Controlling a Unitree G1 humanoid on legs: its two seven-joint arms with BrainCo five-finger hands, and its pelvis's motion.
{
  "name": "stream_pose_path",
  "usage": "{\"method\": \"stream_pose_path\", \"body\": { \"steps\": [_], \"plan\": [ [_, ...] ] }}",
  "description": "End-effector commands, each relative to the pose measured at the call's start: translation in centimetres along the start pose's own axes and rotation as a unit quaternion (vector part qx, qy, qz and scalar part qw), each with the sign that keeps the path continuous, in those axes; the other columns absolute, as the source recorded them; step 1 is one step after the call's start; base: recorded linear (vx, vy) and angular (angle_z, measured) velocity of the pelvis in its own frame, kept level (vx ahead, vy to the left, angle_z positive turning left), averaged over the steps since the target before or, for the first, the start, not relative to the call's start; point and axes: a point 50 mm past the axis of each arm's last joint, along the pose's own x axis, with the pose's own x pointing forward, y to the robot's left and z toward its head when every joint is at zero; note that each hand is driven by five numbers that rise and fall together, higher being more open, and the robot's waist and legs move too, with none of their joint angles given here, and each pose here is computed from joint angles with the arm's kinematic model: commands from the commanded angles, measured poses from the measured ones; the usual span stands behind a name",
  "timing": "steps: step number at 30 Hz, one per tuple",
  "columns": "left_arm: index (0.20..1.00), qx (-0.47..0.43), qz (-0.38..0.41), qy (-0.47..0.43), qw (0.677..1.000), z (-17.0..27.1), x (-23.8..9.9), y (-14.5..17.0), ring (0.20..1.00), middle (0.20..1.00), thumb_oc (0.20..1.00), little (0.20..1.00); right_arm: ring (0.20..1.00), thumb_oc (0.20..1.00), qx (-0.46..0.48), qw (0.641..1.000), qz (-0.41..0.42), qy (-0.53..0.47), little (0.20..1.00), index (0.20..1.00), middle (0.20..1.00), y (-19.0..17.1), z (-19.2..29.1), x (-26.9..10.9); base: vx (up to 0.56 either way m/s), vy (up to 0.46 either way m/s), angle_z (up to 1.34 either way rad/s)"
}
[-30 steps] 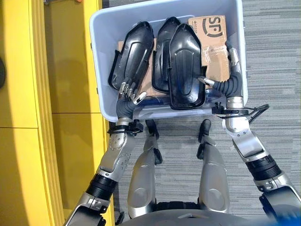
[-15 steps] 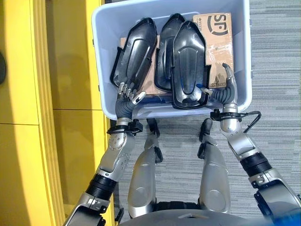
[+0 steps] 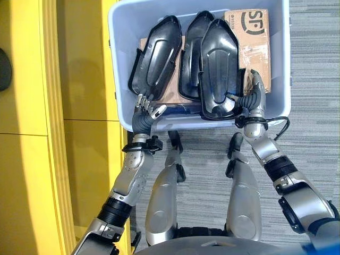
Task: Move parts from the plastic box to the shelf.
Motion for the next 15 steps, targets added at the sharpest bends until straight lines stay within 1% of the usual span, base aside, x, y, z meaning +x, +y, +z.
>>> {"method": "stream_pose_path", "body": {
  "steps": [1,5,6,7,11,15],
  "plan": [
    [1.000,-0.017,-0.049,-0.052,0.997,2.0,-0.1,-1.4,1.000,1.000,1.000,1.000,1.000,1.000,0.035,0.997,0.043,0.046,1.000,1.000,1.000,1.7,-0.1,0.3,0.00,0.000,0.00],
    [1.000,-0.019,-0.055,-0.051,0.997,2.0,-0.1,-1.6,1.000,1.000,1.000,1.000,1.000,1.000,0.021,0.995,0.050,0.086,1.000,1.000,1.000,2.1,-1.2,0.8,0.00,0.009,0.04],
    [1.000,-0.019,-0.057,-0.050,0.997,2.0,-0.1,-1.7,1.000,1.000,1.000,1.000,0.702,0.702,0.011,0.994,0.056,0.096,0.702,0.702,0.702,2.2,-1.5,0.9,0.00,0.005,0.06],
    [1.000,-0.019,-0.063,-0.050,0.997,2.0,0.0,-1.8,1.000,1.000,1.000,1.000,0.200,0.200,-0.010,0.991,0.068,0.118,0.200,0.200,0.200,2.4,-2.5,0.9,0.00,0.003,0.04],
    [1.000,-0.019,-0.069,-0.050,0.996,2.0,0.1,-2.0,1.000,1.000,1.000,1.000,0.200,0.200,-0.051,0.986,0.088,0.135,0.200,0.200,0.200,2.6,-3.5,0.8,0.01,0.006,0.03],
    [1.000,-0.018,-0.068,-0.055,0.996,2.2,0.3,-2.1,1.000,1.000,1.000,1.000,0.200,0.200,-0.067,0.984,0.096,0.134,0.200,0.200,0.200,2.8,-3.8,0.4,0.01,0.014,0.10]
  ]
}}
